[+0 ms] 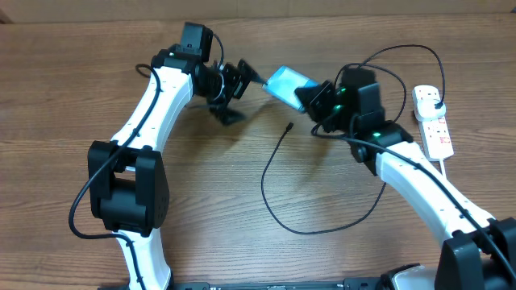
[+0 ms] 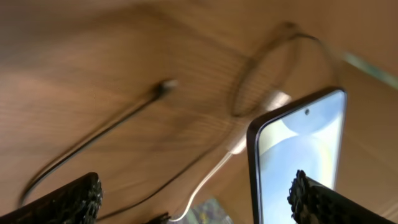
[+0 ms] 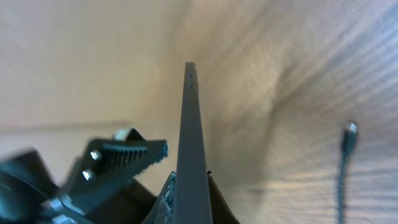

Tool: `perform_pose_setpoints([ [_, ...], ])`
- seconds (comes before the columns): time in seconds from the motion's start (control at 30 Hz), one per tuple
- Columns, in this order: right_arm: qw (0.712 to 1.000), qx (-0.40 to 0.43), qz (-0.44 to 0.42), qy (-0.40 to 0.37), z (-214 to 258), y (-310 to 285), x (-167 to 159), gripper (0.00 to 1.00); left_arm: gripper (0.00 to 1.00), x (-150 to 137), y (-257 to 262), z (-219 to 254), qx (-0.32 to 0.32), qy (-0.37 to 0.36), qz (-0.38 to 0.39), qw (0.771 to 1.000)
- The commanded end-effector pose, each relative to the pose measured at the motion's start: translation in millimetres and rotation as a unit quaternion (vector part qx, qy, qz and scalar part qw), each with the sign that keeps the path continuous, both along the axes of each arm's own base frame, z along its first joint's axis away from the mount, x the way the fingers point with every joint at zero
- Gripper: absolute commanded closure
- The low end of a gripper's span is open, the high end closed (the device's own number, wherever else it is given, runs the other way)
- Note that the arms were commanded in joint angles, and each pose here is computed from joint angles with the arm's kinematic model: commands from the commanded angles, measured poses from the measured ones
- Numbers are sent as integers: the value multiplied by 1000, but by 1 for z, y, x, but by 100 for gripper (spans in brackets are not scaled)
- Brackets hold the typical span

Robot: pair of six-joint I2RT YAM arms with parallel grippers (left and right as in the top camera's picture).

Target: Plug charger to phone and switch on socket

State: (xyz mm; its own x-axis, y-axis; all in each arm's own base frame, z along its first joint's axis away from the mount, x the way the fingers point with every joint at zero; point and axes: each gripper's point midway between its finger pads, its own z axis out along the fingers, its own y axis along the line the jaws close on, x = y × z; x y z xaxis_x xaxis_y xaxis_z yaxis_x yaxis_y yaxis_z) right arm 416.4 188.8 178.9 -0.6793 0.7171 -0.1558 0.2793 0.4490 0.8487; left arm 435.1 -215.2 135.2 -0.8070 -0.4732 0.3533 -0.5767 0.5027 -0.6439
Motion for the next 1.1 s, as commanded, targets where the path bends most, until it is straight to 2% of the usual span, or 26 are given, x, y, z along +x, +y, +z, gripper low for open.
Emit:
perform_pose_setpoints([
  [0.0,995,80,-67,0,34,-14,13,96,0,10,-25,41,-88,-76,-53,992],
  [0.07,989,115,-91,6,41,-17,18,96,0,19,-31,56,-119,-98,-52,987],
  [0.2,977,176,-119,-8,62,-17,28,96,2,32,-37,69,-147,-77,-10,986],
  [0.4,962,234,-140,-20,83,-18,35,96,16,48,-41,88,-180,-73,27,981],
  [0.47,959,244,-141,-19,85,-17,35,96,23,53,-42,94,-190,-81,32,978],
  [0.6,958,252,-135,-16,87,-7,32,96,31,59,-44,105,-204,-94,39,974],
  [1.07,963,249,-106,-10,87,28,17,96,53,61,-51,107,-201,-109,40,973],
])
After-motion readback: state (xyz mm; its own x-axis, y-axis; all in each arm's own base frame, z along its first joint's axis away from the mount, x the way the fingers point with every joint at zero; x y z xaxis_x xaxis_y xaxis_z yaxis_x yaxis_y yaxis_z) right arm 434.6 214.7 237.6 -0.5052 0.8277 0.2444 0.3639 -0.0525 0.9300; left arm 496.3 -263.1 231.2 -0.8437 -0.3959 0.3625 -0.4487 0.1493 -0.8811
